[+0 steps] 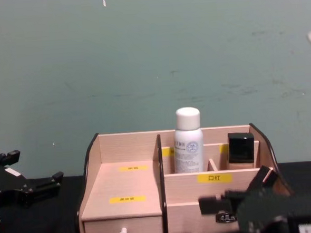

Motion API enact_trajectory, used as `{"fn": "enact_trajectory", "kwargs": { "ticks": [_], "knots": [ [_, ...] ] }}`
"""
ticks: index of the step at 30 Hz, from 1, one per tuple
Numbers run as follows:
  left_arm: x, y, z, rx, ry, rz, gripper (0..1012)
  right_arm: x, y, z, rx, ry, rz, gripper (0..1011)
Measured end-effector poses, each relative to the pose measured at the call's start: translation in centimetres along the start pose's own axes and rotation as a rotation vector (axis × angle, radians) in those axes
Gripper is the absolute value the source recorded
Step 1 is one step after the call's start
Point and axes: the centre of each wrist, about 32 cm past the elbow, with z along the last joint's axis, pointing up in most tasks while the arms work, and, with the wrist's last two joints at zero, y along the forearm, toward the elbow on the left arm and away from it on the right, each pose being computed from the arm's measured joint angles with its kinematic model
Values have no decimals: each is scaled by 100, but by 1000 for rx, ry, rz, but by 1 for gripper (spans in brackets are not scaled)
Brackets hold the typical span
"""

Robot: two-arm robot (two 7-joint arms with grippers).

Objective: Pick up the facial cleanser and watermelon frost from the table and place them into the tiered storage box.

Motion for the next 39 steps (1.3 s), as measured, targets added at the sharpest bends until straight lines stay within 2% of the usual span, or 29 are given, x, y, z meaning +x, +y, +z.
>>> {"fn": "enact_trajectory", "kwargs": {
  "ticks": [12,19,28,39],
  "knots": [
    [0,0,0,0,0,0,1009,-10,-39,-209,-117,-12,-5,1002],
    [0,0,0,0,0,0,1010,-22,-19,-254,-159,-48,-9,1003],
    [0,0,0,0,0,0,1010,-38,-16,-233,-167,-98,-34,1002],
    [0,0,0,0,0,0,1010,-21,0,-221,-146,-98,-43,1003]
  ]
}}
